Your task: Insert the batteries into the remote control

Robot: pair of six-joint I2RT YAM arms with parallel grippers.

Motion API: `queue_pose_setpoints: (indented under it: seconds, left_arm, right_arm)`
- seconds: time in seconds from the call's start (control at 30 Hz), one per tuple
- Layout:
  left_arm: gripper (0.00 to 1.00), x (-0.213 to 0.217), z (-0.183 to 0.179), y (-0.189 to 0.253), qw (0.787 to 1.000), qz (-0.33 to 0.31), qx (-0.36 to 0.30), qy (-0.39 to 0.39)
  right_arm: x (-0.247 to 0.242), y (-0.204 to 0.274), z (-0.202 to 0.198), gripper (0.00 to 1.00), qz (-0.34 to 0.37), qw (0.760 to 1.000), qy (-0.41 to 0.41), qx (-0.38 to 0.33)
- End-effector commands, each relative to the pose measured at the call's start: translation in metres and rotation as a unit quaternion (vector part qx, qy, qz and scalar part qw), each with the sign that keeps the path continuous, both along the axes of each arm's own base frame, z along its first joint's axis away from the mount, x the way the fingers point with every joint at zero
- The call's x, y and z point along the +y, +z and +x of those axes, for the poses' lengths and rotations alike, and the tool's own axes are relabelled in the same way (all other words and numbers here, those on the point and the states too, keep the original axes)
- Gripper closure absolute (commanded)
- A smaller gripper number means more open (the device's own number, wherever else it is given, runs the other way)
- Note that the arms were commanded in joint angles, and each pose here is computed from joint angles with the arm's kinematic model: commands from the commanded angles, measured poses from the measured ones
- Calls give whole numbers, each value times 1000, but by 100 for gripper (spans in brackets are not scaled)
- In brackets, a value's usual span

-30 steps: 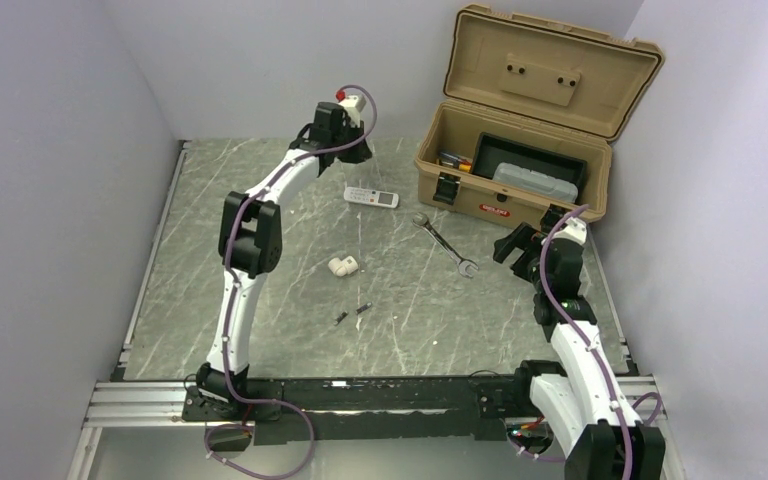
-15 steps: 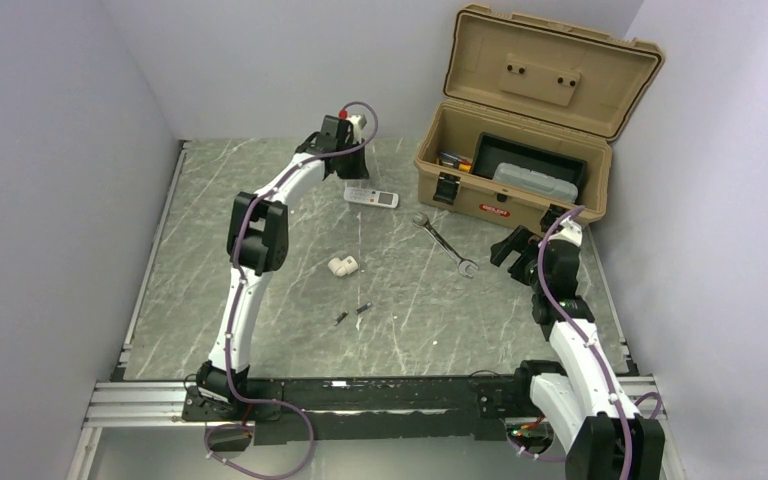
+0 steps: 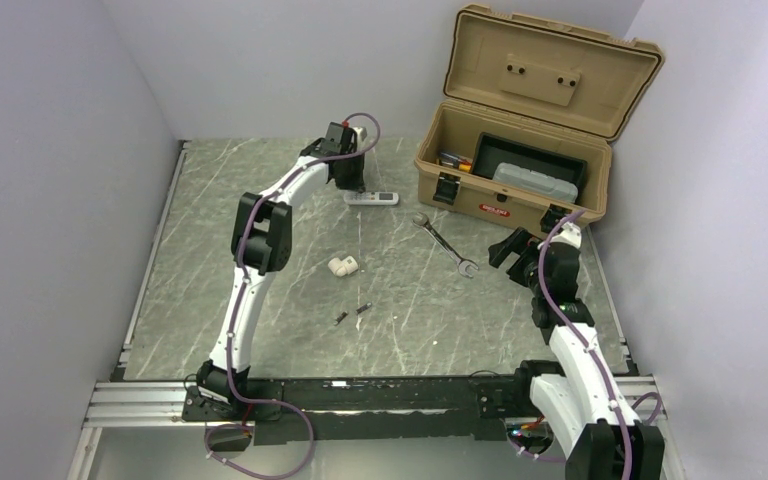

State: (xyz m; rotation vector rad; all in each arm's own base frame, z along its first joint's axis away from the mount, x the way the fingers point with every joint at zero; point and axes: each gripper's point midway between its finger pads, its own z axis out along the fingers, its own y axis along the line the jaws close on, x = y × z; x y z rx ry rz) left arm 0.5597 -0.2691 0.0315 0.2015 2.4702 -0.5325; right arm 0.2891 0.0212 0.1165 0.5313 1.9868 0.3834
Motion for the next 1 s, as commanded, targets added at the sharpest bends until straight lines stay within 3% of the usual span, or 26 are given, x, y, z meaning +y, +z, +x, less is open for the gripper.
queue_pose_setpoints:
  seconds: [0.0,0.57,0.8,0.97]
  left_arm:
    - [100,-2,-6,6,1000,20,-2,-5]
    - [100,-12,-85,-5,996,72,25,-35]
    - [100,-28,-121,-19,996,56,43,-52]
    - [100,-32,-127,-17,998,33,43,-43]
  right_arm:
    - [3,10,1,0,7,1000,3,-21]
    - [8,10,-5,0,14,1000,10,-23]
    - [8,10,-7,0,12,1000,12,-21]
    - [10,10,-9,0,11,1000,18,-19]
